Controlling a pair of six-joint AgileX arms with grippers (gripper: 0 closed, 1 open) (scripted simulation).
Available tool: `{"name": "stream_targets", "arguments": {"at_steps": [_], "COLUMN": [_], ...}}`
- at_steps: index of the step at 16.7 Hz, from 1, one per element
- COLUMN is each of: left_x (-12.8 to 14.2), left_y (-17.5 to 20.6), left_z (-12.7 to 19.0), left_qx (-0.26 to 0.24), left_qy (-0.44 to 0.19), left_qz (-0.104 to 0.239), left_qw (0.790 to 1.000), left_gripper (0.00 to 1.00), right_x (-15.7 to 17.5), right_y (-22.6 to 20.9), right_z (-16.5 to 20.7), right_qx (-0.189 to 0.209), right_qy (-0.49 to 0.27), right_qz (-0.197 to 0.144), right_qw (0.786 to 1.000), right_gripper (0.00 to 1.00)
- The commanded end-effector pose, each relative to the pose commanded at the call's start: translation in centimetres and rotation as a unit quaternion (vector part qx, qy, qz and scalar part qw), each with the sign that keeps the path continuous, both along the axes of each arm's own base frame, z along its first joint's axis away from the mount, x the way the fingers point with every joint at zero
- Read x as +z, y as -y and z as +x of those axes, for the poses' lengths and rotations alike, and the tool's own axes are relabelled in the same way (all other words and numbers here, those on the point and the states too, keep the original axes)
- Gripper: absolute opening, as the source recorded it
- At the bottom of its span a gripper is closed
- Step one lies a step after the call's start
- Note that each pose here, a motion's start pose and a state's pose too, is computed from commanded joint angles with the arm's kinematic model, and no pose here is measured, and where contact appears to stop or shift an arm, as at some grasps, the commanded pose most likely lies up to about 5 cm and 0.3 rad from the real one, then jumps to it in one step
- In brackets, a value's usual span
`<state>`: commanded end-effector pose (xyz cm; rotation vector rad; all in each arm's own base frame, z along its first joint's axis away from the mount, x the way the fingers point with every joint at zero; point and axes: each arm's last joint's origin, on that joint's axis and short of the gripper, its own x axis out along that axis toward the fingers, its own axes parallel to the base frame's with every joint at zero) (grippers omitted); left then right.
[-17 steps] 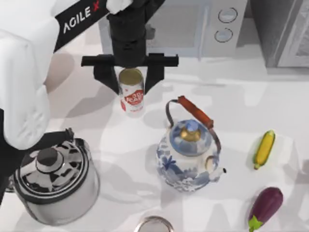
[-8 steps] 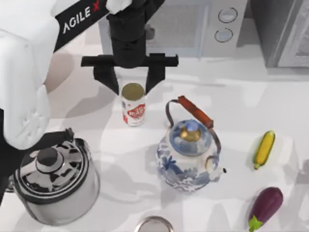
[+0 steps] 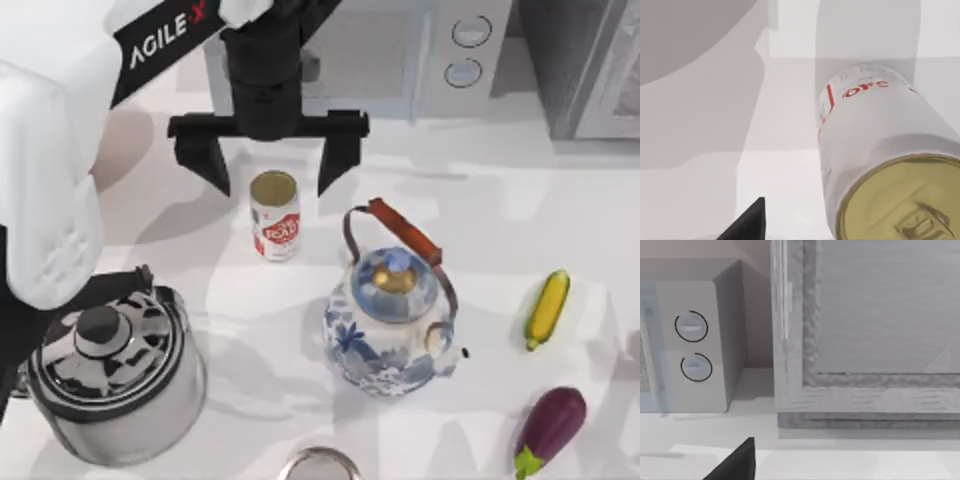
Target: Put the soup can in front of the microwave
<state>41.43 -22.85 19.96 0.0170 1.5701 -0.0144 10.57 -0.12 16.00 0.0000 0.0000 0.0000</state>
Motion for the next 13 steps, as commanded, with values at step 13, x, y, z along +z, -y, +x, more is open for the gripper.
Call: {"name": "stream_targets", "arguments": {"at_steps": [13], "left_x": [5.7], "left_y": [4.3], "left_z": [-1.9], "left_qx": [-0.110], "left_qy": [0.084], "left_qz": [-0.029], "left_qw": [0.990], "left_gripper": [1.00], "right_x": [0.0], "right_y": [0.0], "right_z": [0.0], "right_qx": [0.000], "right_qy": [0.000], "right_qz": [0.000], "right_qw": [1.000], "right_gripper": [1.00]}}
